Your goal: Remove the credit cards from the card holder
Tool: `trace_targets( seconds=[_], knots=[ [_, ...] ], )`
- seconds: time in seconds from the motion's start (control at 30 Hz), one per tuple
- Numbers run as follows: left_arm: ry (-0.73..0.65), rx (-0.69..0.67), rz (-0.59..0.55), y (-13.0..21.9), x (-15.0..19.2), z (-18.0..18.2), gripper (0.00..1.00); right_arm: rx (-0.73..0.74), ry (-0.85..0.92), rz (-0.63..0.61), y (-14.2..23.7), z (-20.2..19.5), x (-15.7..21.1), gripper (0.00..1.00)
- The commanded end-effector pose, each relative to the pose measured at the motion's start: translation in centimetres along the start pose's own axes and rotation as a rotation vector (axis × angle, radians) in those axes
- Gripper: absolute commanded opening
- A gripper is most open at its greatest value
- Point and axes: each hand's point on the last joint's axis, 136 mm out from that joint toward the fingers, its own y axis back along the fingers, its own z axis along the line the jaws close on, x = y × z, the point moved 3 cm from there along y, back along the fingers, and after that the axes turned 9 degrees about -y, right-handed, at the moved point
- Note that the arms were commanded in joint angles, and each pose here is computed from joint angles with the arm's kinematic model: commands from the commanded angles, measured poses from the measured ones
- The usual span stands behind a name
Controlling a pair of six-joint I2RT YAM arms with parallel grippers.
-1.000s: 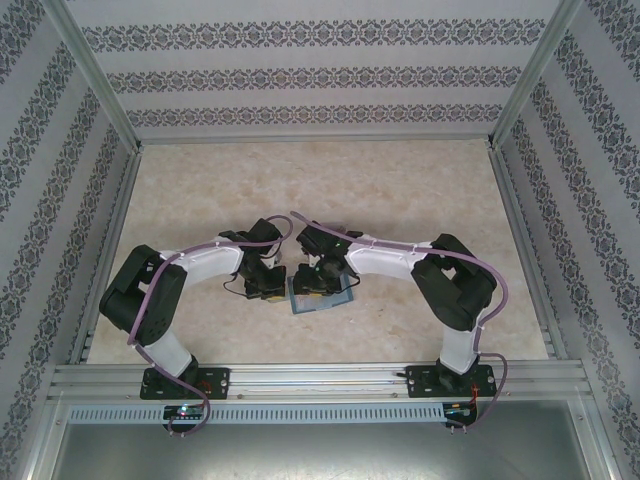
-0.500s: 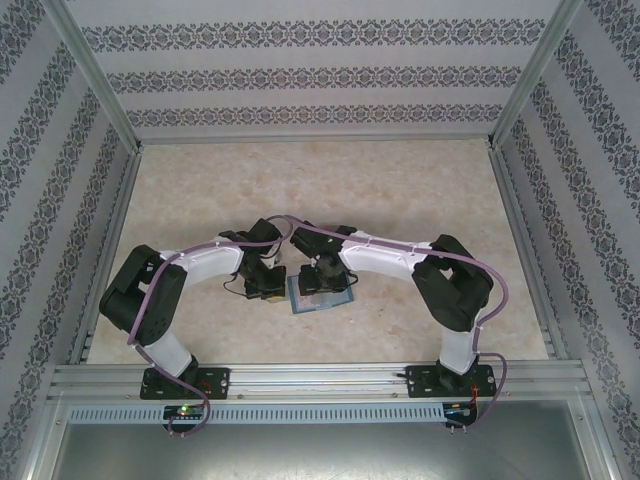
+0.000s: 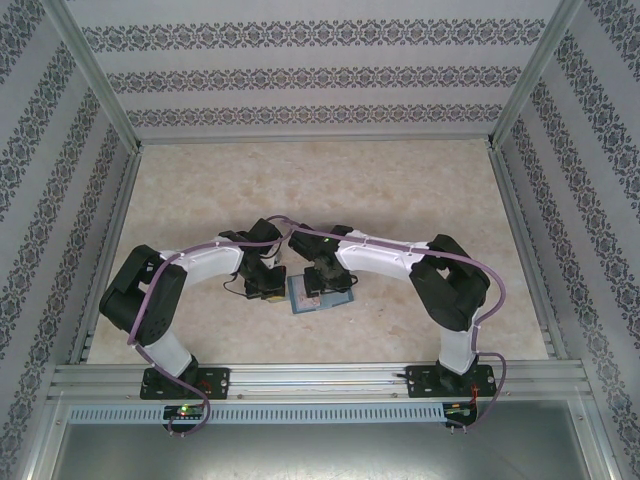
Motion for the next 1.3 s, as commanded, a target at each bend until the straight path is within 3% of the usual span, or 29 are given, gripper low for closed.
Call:
trace_targets(
  seconds=[0.0, 0.5, 0.9, 1.27],
  knots=[
    [-0.010, -0.031, 0.033, -0.7, 0.6, 0.6, 0.00, 0.047, 0.025, -0.024, 0.8, -0.5, -0.1, 0.55],
    [-0.010, -0.032, 0.034, -0.6, 0.5, 0.4, 0.00, 0.217, 0.078, -0.042, 0.8, -3.1, -0.2, 0.62],
    [-0.009, -0.034, 0.032, -0.5, 0.5, 0.5, 0.00, 0.267, 0.068, -0.016, -0.9, -4.4, 0.4, 0.63],
    [-0.034, 0.020, -0.033, 1.4, -1.1, -1.5, 0.00, 0.096, -0.009, 0.011, -0.8, -3.2, 1.2, 0.52]
  ],
)
